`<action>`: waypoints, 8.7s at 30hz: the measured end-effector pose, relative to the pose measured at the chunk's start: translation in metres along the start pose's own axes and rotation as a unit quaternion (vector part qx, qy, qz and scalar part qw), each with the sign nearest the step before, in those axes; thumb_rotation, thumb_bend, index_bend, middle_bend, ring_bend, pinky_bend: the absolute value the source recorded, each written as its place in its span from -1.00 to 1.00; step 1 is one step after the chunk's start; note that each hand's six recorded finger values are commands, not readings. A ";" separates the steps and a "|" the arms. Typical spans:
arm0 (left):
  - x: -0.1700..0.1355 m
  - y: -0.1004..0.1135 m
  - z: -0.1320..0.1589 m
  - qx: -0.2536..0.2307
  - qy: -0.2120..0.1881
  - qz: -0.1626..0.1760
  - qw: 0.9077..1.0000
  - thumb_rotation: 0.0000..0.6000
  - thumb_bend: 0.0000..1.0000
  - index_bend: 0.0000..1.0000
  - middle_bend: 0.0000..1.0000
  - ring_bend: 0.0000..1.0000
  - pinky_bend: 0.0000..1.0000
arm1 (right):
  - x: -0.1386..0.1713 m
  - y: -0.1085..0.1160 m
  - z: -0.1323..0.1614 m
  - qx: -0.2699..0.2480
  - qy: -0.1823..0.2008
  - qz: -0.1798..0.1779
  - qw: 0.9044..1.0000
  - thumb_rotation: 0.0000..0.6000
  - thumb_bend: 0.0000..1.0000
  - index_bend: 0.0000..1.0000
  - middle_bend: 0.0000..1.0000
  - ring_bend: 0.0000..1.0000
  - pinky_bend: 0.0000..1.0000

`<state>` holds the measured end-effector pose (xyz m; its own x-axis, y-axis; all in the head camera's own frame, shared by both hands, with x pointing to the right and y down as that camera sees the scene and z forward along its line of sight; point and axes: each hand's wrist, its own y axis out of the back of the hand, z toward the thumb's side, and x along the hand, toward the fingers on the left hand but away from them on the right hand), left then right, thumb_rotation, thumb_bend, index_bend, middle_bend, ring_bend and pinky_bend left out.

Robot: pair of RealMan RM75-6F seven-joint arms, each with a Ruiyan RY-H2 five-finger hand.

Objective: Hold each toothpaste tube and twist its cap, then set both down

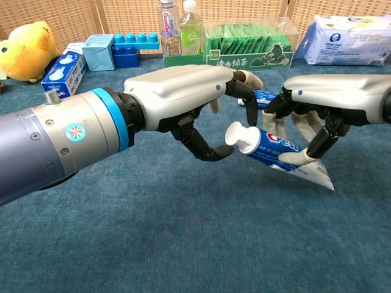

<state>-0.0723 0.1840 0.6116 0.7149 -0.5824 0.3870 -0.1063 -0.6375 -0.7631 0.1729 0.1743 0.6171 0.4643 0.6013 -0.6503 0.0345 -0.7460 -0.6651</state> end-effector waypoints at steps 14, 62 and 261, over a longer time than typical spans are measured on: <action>-0.003 0.006 -0.004 0.004 -0.002 0.011 1.000 1.00 -0.25 -0.15 -0.76 -0.99 -0.47 | -0.002 -0.001 -0.006 0.019 -0.012 0.001 1.000 1.00 -0.11 0.78 0.47 0.37 0.37; -0.033 0.023 -0.012 0.011 0.002 0.021 1.000 1.00 -0.23 -0.16 -0.81 -1.00 -0.49 | -0.012 0.029 -0.045 -0.019 -0.083 -0.036 0.996 1.00 -0.09 0.78 0.47 0.38 0.38; -0.283 0.060 -0.180 -0.017 0.385 0.057 0.921 1.00 -0.24 -0.48 -0.93 -1.00 -0.74 | -0.101 0.017 -0.101 0.074 -0.139 0.002 0.988 0.59 -0.31 -0.44 -0.49 -0.72 -0.53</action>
<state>-0.4052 0.2203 0.5492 -0.0035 -0.8238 0.5669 -0.1806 -0.5571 -0.8106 0.2157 0.0716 0.7086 0.2026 0.6684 -0.7157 -0.1056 -0.7116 -0.6946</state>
